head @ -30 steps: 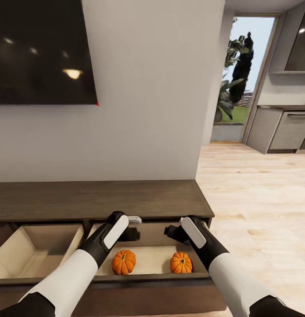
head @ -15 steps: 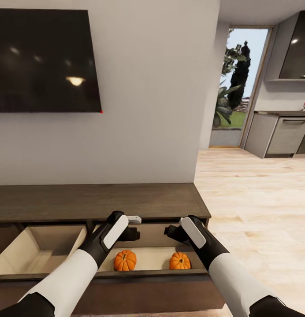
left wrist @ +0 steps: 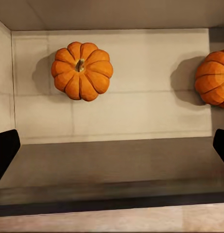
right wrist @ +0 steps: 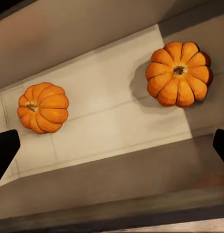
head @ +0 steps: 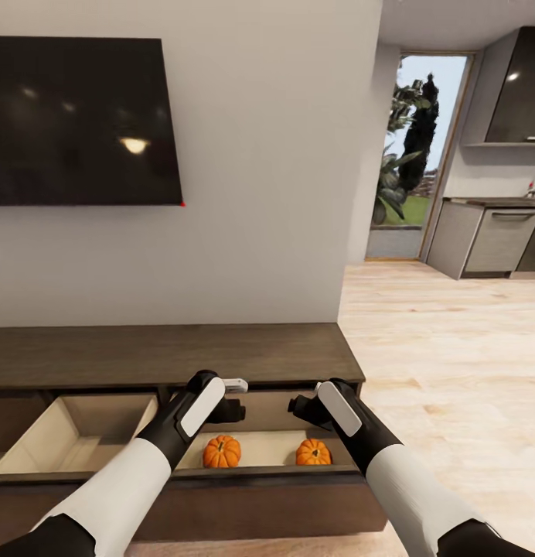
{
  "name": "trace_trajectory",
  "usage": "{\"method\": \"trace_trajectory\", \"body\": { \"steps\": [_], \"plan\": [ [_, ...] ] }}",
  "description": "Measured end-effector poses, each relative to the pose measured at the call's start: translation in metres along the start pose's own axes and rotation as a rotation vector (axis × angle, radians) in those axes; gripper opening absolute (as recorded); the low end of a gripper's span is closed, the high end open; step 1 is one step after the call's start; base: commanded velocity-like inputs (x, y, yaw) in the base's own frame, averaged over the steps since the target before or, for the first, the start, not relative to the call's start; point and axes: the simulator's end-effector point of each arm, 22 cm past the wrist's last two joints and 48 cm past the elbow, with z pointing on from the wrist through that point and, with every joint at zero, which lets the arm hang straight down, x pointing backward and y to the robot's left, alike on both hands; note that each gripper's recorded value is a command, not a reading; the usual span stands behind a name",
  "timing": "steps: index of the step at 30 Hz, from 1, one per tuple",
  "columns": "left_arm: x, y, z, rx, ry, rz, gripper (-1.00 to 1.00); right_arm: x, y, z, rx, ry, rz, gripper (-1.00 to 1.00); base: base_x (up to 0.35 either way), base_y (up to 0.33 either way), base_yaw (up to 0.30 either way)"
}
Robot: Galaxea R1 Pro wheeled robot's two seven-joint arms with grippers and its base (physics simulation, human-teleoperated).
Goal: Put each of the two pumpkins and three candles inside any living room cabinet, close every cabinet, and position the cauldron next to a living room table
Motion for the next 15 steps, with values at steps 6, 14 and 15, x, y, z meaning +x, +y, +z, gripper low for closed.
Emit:
{"method": "trace_trajectory", "body": {
  "steps": [6, 14, 15],
  "plan": [
    [-0.009, 0.0, -0.011, 0.0, -0.001, 0.0, 1.0, -0.008, 0.005, -0.01, -0.001, 0.0, 0.0, 1.0, -0.028, 0.0, 0.0],
    [-0.02, -0.001, -0.025, 0.0, -0.002, 0.0, 1.0, -0.018, 0.011, -0.024, -0.001, 0.0, 0.0, 1.0, -0.003, 0.0, 0.0],
    [-0.021, -0.001, -0.027, 0.0, -0.002, 0.0, 1.0, -0.02, 0.012, -0.025, -0.001, 0.0, 0.0, 1.0, 0.0, 0.0, 0.0]
  ]
}}
